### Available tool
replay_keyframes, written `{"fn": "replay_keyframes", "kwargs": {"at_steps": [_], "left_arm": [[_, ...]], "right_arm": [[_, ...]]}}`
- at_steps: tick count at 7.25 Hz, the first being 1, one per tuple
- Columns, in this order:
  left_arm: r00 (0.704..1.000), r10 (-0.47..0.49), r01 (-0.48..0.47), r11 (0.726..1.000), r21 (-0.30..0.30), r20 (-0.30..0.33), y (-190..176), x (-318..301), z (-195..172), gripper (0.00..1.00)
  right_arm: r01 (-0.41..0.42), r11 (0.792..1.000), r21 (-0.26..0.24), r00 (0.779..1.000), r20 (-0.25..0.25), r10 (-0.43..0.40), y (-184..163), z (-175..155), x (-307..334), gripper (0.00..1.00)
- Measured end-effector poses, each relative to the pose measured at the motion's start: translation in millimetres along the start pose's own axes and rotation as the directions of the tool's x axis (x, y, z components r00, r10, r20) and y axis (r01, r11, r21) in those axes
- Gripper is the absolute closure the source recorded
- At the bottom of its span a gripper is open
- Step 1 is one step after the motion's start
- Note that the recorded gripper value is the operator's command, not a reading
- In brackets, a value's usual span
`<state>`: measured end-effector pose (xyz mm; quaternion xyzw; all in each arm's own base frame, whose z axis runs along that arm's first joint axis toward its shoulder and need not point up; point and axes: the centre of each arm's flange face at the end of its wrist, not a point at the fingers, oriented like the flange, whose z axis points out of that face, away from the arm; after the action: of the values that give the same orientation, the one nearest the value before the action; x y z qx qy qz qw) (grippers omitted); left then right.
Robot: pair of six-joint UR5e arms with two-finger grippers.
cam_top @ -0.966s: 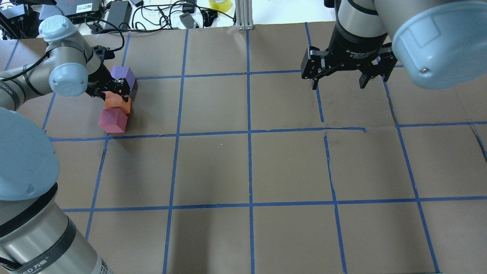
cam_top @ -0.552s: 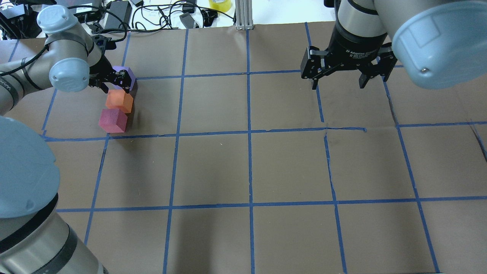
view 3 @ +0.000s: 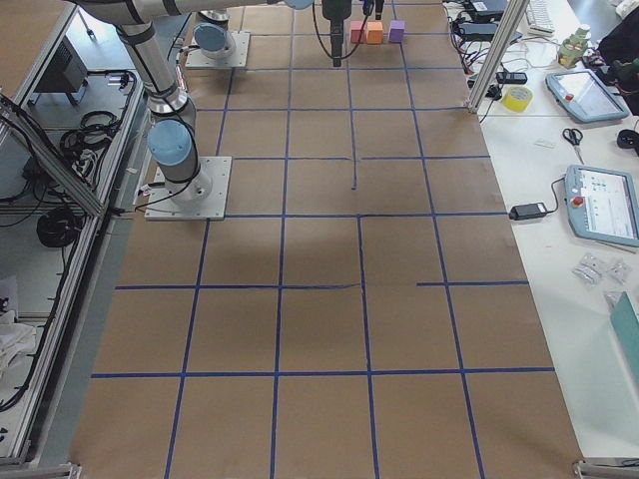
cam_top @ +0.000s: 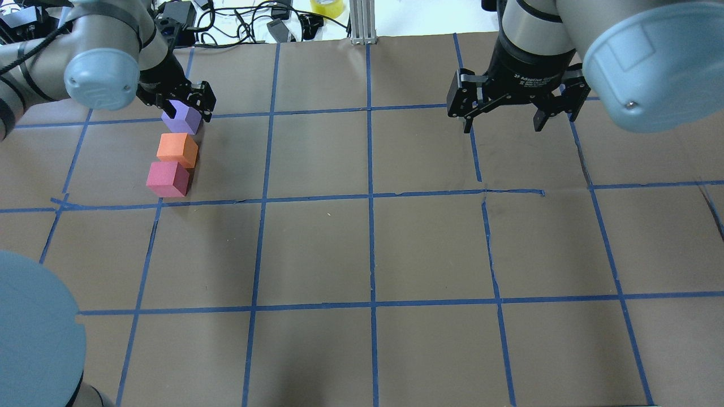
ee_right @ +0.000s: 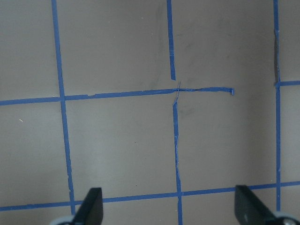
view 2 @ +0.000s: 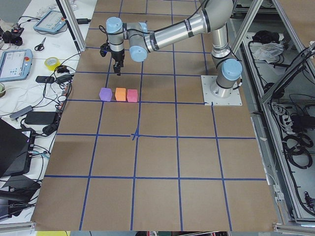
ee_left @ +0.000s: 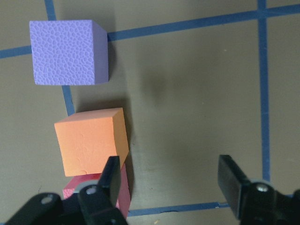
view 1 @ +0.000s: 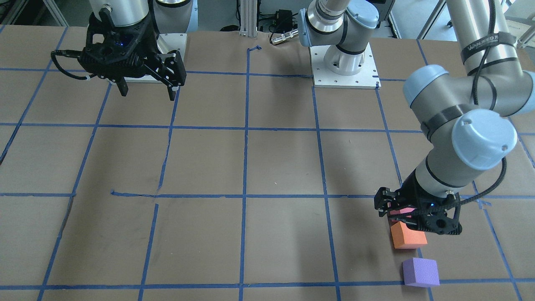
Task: Arrange blocks in a line
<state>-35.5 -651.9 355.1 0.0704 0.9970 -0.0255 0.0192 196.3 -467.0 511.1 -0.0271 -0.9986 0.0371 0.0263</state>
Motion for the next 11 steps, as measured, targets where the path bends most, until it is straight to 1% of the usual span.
{"fn": "replay_keyframes", "kwargs": {"at_steps": [2,3,4,5,6,7,9,11], "left_arm": [[1.000,-0.014,0.014,1.000,-0.012,-0.005,17,19,-80,0.23],[1.000,-0.010,0.010,1.000,0.002,0.018,29,48,-118,0.23],[0.998,0.017,-0.018,1.000,0.013,0.054,45,81,-149,0.23],[0.996,0.052,-0.054,0.998,0.020,0.073,62,110,-172,0.23],[0.994,0.076,-0.078,0.996,0.030,0.073,77,128,-187,0.23],[0.995,0.087,-0.090,0.995,0.039,0.056,89,137,-196,0.23],[0.995,0.100,-0.101,0.993,0.068,0.012,109,145,-205,0.24],[0.996,0.084,-0.085,0.990,0.116,0.011,118,142,-209,0.24]], "right_arm": [[0.000,1.000,0.000,1.000,0.000,0.000,0,0,0,0.00],[0.000,1.000,-0.001,1.000,0.000,0.000,0,0,0,0.00],[0.000,1.000,-0.001,1.000,0.000,0.000,0,0,0,0.00],[0.000,1.000,-0.001,1.000,-0.001,0.000,0,0,0,0.00],[0.000,1.000,-0.001,1.000,-0.001,0.000,0,0,0,0.00],[0.000,1.000,-0.001,1.000,-0.001,0.000,0,0,0,0.00],[0.000,1.000,-0.001,1.000,-0.002,0.000,0,0,0,0.00],[0.000,1.000,-0.002,1.000,-0.003,0.000,0,1,0,0.00]]}}
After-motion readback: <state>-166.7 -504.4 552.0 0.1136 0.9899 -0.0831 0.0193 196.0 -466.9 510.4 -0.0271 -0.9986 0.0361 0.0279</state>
